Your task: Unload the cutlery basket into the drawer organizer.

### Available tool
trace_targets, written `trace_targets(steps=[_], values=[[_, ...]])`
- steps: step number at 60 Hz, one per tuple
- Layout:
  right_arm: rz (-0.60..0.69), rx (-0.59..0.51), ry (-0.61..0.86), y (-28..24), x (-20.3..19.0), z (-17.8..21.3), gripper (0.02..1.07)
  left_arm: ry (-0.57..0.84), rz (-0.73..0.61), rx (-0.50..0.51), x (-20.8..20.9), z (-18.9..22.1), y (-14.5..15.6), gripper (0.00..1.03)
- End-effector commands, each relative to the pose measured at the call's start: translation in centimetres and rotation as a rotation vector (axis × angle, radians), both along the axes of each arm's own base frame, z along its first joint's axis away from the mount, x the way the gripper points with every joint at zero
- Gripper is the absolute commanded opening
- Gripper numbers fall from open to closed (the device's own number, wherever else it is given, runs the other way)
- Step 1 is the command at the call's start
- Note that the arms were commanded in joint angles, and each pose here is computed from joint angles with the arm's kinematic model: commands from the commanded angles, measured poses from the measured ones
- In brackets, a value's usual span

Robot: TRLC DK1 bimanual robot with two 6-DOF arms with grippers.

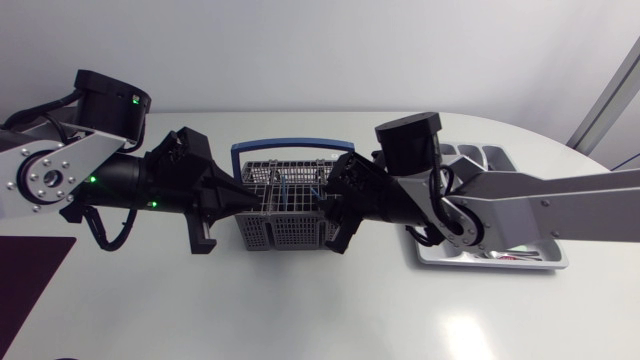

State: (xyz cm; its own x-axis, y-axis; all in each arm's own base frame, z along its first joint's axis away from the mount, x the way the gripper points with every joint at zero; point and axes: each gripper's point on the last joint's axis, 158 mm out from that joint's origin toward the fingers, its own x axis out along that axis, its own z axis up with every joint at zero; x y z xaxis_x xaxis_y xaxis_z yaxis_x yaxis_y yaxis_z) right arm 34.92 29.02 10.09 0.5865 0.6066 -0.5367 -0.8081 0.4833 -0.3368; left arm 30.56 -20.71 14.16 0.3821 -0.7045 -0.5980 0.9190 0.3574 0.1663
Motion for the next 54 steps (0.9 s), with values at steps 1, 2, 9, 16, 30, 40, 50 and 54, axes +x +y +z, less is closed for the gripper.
trace_targets(steps=[1,2,9,16,30,40,50,54], values=[[0.006,-0.007,-0.026,0.7,0.8,0.3,0.43,0.025,-0.011,0.008,-0.7,-1.2,-0.1,0.17],[0.008,-0.009,-0.025,0.8,0.8,0.2,0.43,0.024,-0.011,0.007,-0.7,-1.2,-0.1,0.17],[0.01,-0.019,-0.027,1.1,1.1,-0.1,0.42,0.025,-0.011,0.008,-0.7,-1.3,-0.1,0.17],[0.016,-0.035,-0.043,1.5,1.2,-0.4,0.28,0.024,-0.011,0.007,-0.7,-1.3,-0.1,0.17],[0.018,-0.055,-0.06,1.8,1.3,-0.2,0.07,0.018,-0.005,0.005,-0.5,-1.2,0.0,0.17],[0.014,-0.042,-0.071,1.6,1.1,0.9,0.07,0.015,-0.001,0.006,-0.4,-1.4,0.2,0.17],[0.014,-0.028,-0.082,1.2,0.5,2.1,0.07,0.013,0.007,0.005,-0.3,-1.4,0.4,0.17],[0.015,-0.023,-0.085,1.1,0.2,2.8,0.07,0.012,0.008,0.005,-0.2,-1.4,0.4,0.17]])
